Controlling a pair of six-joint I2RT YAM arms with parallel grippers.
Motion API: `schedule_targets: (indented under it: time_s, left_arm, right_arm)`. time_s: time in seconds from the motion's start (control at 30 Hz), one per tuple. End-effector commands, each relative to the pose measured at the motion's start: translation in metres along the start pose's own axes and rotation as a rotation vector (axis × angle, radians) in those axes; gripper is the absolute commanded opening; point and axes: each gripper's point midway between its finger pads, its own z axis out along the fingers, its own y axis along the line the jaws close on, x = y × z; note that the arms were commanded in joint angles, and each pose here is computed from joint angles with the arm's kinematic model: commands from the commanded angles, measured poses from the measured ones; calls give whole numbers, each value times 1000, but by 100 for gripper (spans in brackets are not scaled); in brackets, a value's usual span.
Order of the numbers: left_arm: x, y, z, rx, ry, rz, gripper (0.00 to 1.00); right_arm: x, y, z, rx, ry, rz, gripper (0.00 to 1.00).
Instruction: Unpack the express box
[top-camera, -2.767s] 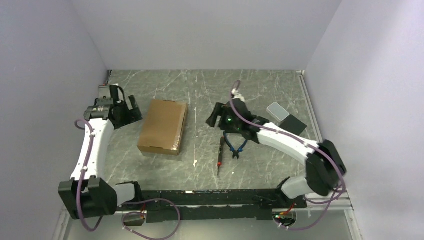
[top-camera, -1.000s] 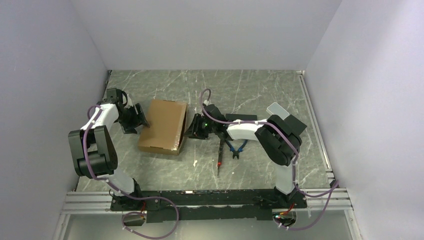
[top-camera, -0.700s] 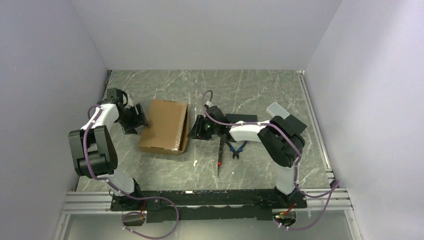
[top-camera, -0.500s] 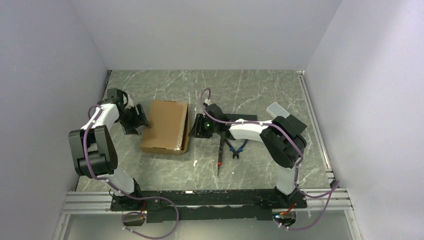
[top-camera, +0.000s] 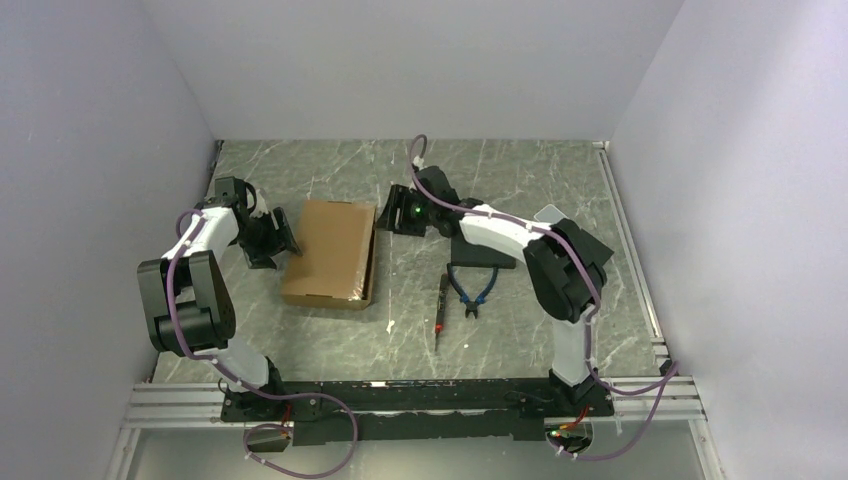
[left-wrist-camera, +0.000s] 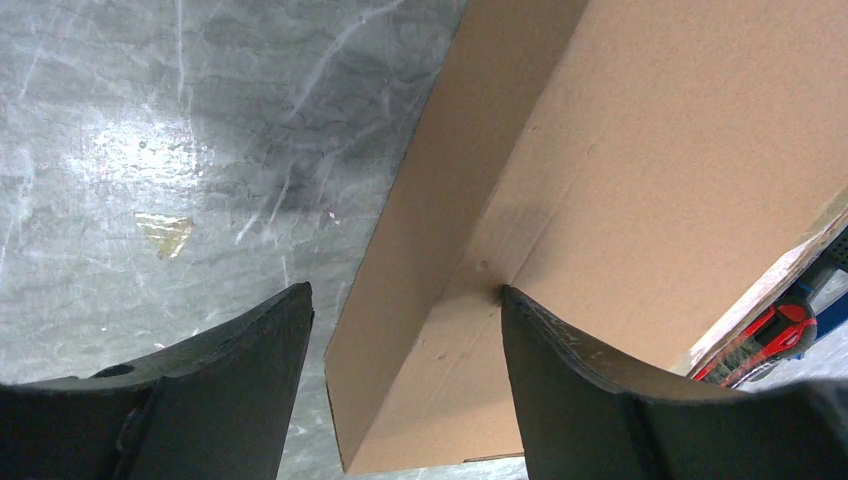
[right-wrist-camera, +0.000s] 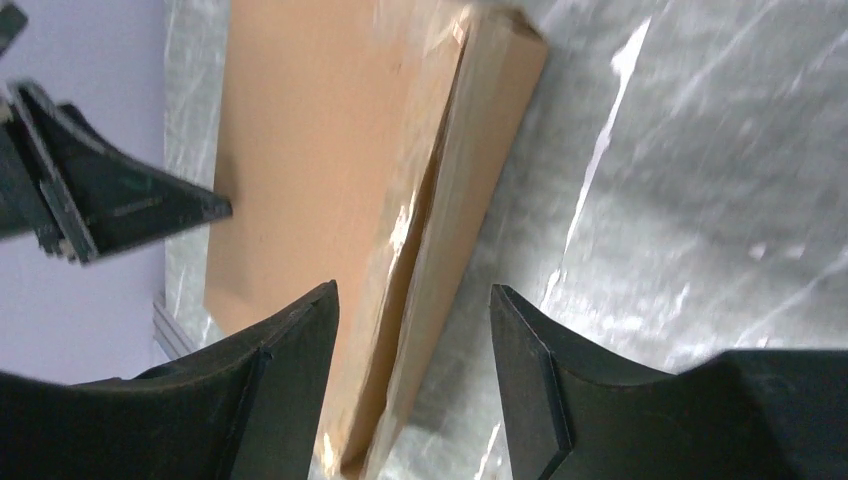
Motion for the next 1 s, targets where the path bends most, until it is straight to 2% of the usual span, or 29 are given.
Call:
schedule_targets:
  time_s: [0.0,0.33,0.67,0.97]
  left_arm:
    - [1,6,5,-27,9,32,73]
    - [0,5,5,-24,5,34,74]
    - [-1,4,5,-18,7,37,74]
    - [1,9,9,-46,27,26,74]
  right_arm:
    - [-26,1,21,-48,-8,4,61]
    - [-51,-4,46,-67,-27,16,58]
    - [-51,-14,59,-54,-22,49,58]
    - [-51,-41,58,1,-29,97,50]
